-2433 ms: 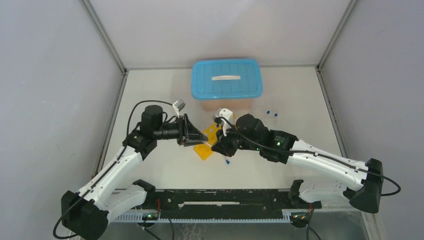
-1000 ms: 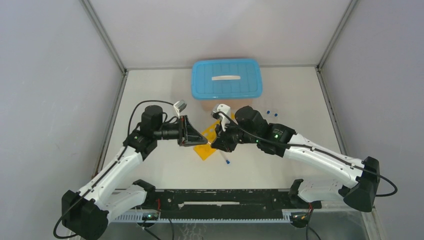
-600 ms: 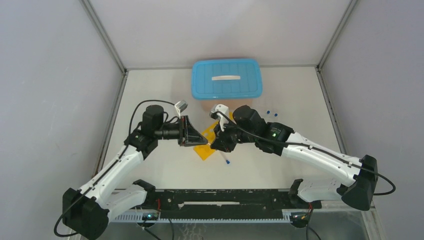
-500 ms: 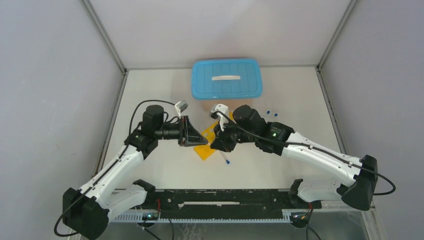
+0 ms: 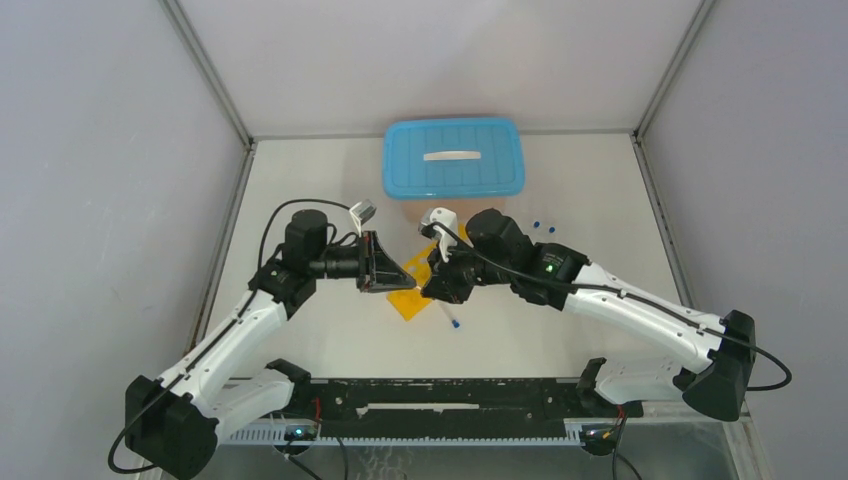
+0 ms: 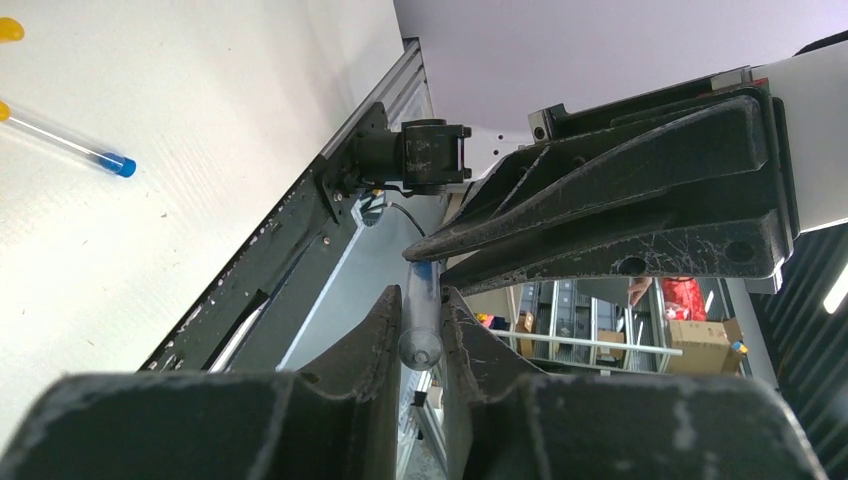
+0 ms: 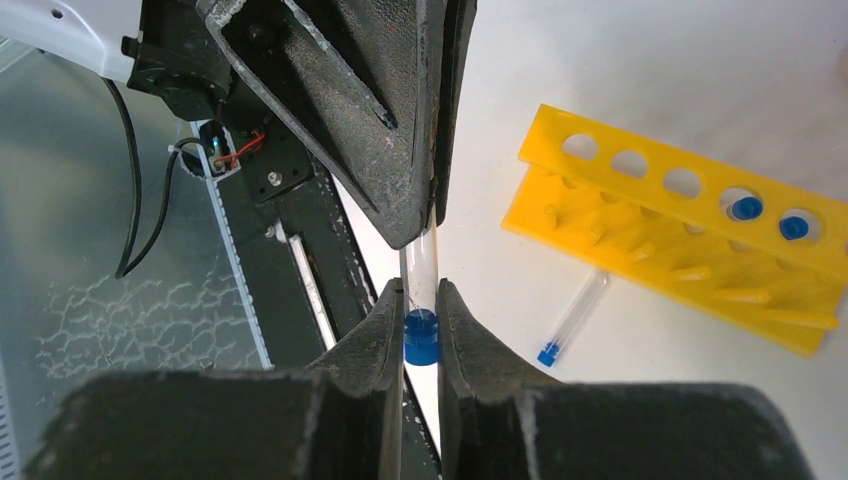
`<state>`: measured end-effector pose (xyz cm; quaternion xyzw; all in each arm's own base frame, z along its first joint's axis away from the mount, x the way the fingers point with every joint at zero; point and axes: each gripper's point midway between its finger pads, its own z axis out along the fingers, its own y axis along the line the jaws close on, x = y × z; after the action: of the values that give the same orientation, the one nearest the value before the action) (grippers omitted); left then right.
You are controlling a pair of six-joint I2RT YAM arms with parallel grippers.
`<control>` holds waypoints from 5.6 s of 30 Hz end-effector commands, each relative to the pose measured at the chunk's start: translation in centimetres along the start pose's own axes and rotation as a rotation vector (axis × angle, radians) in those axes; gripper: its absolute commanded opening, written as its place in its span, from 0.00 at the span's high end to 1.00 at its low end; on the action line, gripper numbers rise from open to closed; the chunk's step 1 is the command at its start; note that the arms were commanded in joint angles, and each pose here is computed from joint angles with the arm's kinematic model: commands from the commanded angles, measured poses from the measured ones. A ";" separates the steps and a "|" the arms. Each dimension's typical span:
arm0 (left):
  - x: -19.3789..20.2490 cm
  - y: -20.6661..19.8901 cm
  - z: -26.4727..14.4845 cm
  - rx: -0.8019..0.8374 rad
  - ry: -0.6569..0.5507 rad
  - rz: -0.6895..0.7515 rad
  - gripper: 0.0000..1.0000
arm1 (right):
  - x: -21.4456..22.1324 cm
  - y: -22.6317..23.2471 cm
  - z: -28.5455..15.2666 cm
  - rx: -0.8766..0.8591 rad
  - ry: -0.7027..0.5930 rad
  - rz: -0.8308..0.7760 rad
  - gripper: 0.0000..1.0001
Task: Organize the chemistry lab equipment
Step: Pick up the test tube at the center of the board.
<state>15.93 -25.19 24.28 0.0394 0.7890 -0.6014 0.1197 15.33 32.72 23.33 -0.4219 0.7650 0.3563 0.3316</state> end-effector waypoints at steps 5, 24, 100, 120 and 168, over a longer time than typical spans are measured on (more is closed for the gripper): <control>-0.3 -0.3 -0.2 0.016 -0.024 0.048 0.88 | -2.5 0.4 -1.5 -0.008 -0.074 -0.044 0.72; -1.7 -0.9 0.2 0.012 -0.045 0.037 0.89 | -3.1 -0.2 -2.9 0.000 -0.106 -0.034 0.53; -7.3 -5.4 2.4 0.304 -0.168 -0.159 0.89 | -8.1 -5.0 -7.5 -0.229 -0.730 0.532 0.44; -7.4 -5.5 3.2 0.301 -0.159 -0.160 0.89 | -8.4 -5.4 -6.6 -0.221 -0.690 0.536 0.51; -7.7 -4.8 3.9 0.283 -0.157 -0.169 0.59 | -7.6 -6.3 -5.5 -0.150 -0.628 0.547 0.80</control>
<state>22.83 -29.47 28.41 -0.0778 0.6960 -0.7071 0.0979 22.78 28.85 28.29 -0.0829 0.7025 0.5967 0.3788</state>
